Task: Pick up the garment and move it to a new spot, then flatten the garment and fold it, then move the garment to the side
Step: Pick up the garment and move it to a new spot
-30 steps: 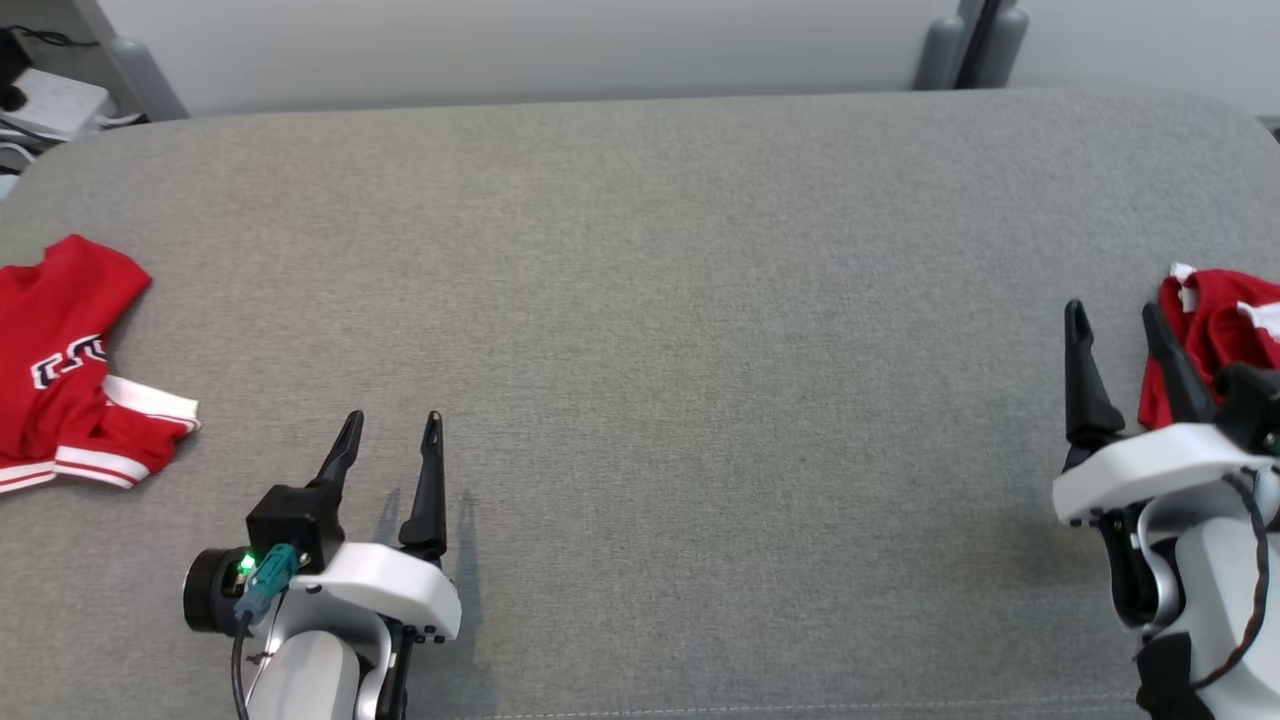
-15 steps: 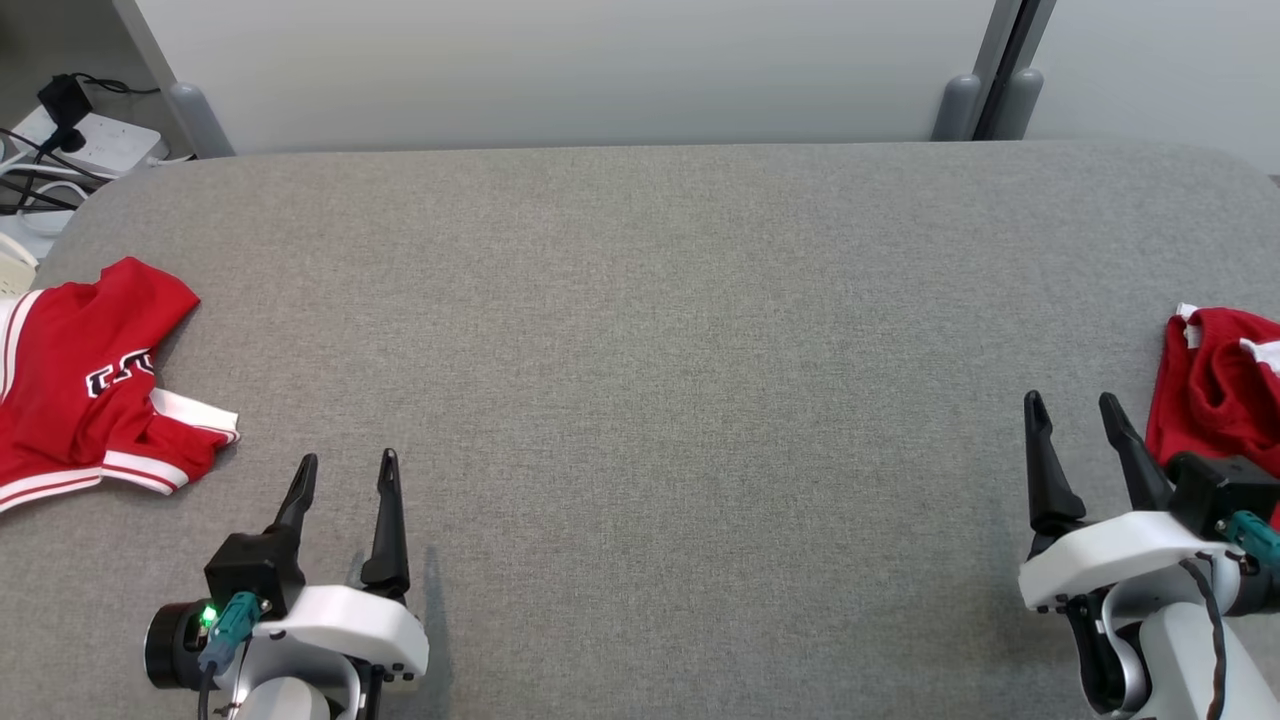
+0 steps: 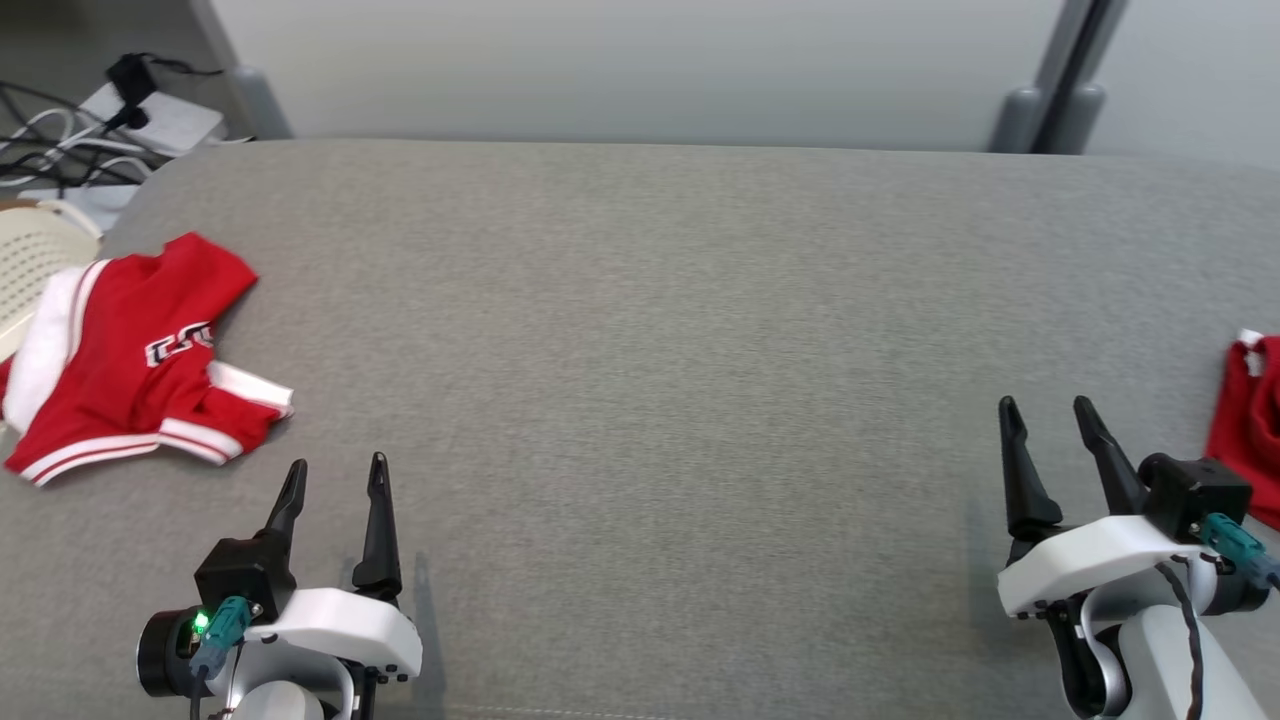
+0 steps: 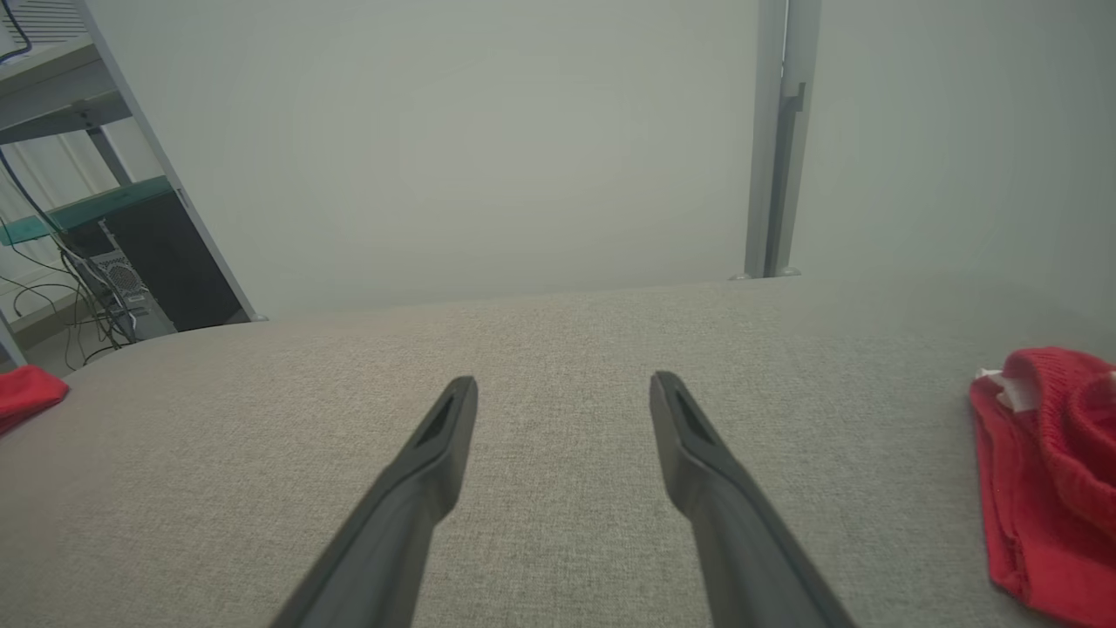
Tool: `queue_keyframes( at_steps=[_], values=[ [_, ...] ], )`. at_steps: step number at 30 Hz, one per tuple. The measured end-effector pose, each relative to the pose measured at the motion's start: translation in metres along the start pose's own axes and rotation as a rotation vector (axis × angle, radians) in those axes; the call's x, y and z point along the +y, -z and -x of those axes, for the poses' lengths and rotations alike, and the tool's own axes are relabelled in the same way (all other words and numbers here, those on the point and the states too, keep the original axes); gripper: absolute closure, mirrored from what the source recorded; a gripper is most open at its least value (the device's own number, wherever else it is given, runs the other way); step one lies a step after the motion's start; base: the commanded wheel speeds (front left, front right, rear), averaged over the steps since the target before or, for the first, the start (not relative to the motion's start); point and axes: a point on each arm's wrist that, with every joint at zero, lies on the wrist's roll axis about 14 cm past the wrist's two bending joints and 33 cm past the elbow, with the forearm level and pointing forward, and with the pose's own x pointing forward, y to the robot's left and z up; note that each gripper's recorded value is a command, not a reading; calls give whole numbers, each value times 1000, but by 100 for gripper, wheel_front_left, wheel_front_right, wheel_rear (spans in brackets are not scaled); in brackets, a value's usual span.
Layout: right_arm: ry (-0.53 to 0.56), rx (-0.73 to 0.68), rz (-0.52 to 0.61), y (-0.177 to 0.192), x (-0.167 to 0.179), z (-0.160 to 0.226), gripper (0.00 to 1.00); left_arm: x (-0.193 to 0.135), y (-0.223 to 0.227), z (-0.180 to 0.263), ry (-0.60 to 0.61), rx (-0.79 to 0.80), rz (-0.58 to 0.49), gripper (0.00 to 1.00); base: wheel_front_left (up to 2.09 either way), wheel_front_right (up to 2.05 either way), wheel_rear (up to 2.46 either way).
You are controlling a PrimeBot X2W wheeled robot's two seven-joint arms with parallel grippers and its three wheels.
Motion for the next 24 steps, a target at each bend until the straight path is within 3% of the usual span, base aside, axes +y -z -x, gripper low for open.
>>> queue_keyframes(
  at_steps=[18,24],
  values=[
    [-356,101,-25,40,131,-35,0,106,2,64,-344,1,58,0,0,0,0],
    [-416,136,-30,53,153,-35,0,128,4,82,-421,4,67,0,0,0,0]
  ],
)
